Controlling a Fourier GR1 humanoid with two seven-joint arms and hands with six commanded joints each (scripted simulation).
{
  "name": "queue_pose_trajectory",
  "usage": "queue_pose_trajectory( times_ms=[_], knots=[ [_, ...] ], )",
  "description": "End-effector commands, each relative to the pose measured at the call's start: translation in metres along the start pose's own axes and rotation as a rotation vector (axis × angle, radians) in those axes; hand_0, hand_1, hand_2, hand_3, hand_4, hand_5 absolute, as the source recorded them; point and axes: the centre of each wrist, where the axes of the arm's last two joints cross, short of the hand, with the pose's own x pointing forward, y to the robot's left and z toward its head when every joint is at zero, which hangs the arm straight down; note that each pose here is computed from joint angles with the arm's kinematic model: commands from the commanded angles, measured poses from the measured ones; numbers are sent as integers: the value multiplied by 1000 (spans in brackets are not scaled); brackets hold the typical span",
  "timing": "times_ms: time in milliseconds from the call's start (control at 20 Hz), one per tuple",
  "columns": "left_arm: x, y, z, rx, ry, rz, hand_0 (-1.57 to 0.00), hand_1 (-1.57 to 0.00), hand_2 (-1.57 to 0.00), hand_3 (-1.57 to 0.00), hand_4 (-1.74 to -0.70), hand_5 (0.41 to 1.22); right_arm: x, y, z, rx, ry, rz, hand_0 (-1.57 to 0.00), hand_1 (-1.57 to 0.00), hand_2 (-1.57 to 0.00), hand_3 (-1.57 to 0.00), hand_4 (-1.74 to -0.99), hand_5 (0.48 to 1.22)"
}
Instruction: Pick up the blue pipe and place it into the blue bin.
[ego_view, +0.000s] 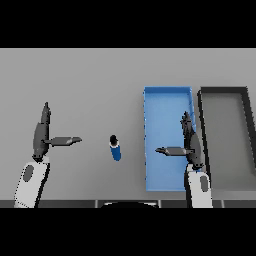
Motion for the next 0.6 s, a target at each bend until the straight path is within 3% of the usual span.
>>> queue_pose_trajectory(
  times_ms=[0,250,300,350,450,550],
  knots=[
    [0,0,1,1,-6,0,1,1,1,1,-1074,591,0,0,1,-1,-1,0,1,1,1,1,-1225,617],
    [0,0,5,0,-14,0,1,1,1,1,-1074,591,-3,1,9,5,-1,2,1,1,1,1,-1225,617],
    [4,10,8,-168,-56,-73,1,1,1,1,-1074,591,-1,-6,17,59,-55,93,1,1,1,1,-1225,617],
    [7,24,8,-266,-65,-117,1,1,1,1,-1073,590,4,-8,23,95,-95,155,1,1,1,1,-1224,618],
    [10,33,9,-364,-64,-146,1,1,1,1,-1076,587,9,-8,30,134,-104,206,1,1,1,1,-1225,620],
    [10,36,8,-398,-66,-156,1,1,1,1,-1078,591,11,-7,33,140,-83,246,1,1,1,1,-1215,618]
  ],
)
